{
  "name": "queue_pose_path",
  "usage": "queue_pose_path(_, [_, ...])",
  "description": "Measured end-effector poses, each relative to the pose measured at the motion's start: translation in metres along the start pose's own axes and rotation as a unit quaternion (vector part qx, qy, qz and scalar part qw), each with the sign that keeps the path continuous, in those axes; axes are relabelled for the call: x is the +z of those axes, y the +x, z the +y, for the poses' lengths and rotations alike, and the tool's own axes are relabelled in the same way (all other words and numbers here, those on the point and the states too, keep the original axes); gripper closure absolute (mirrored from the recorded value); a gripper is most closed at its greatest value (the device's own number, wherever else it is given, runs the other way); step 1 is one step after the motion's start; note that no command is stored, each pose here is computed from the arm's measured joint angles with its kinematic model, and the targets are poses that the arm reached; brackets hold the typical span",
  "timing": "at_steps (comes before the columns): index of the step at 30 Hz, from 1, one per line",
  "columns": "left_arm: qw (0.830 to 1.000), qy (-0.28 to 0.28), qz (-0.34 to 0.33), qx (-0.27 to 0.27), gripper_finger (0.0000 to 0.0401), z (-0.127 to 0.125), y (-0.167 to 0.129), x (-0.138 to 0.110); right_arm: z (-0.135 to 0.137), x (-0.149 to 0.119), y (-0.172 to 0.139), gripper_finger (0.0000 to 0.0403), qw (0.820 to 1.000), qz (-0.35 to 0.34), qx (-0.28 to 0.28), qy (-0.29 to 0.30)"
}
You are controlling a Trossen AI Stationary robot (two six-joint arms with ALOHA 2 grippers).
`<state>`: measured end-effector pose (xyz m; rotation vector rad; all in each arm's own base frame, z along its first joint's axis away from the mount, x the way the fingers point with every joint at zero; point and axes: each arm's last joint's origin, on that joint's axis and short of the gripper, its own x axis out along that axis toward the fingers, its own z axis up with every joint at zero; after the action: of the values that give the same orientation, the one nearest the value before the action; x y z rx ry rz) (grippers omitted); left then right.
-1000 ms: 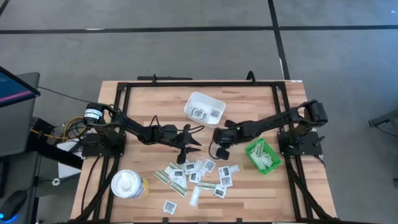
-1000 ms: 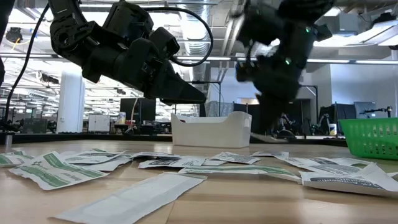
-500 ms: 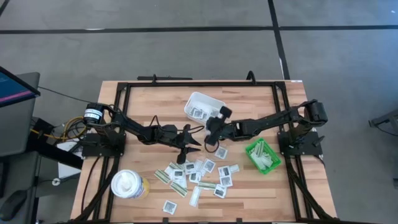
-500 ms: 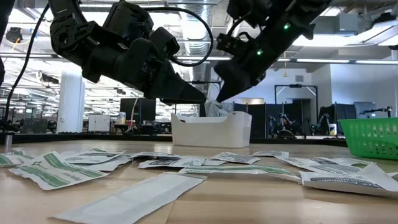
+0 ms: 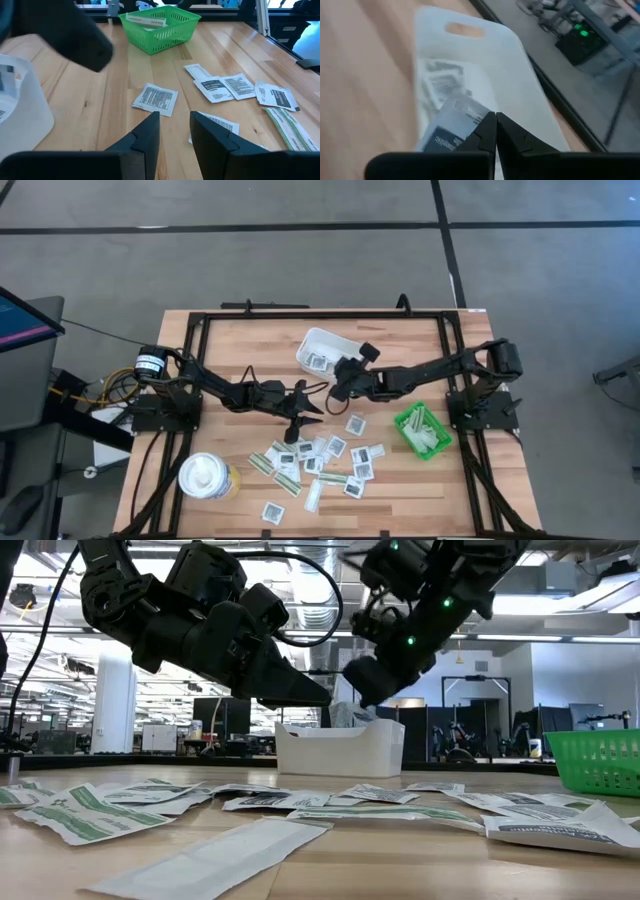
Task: Pick & Place First Aid Supplies
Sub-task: Put the towelette pack into the white bin
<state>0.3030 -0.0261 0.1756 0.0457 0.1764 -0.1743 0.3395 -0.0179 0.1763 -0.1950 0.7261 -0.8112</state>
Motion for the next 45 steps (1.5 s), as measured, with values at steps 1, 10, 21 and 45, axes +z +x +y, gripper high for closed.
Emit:
queue_pose_path(1, [1.0, 0.0, 0.0, 0.0, 0.0293, 0.0, 0.0, 0.0, -0.002, 0.0, 0.002, 0.0403, 1.0, 0.002, -0.004, 0.008])
queue_pose_path(10, [1.0, 0.0, 0.0, 0.0, 0.0293, 0.0, 0.0, 0.0, -0.007, -0.005, 0.007, 0.0403, 0.999, 0.037, 0.011, 0.019])
queue_pose_path(21, [1.0, 0.0, 0.001, 0.011, 0.0293, 0.001, 0.0, 0.0, -0.004, -0.006, 0.004, 0.0344, 0.999, 0.036, 0.027, 0.0])
queue_pose_path(45, [1.0, 0.0, 0.001, 0.011, 0.0293, 0.001, 0.0, 0.0, 0.013, 0.033, -0.091, 0.0303, 0.99, 0.055, 0.057, -0.119])
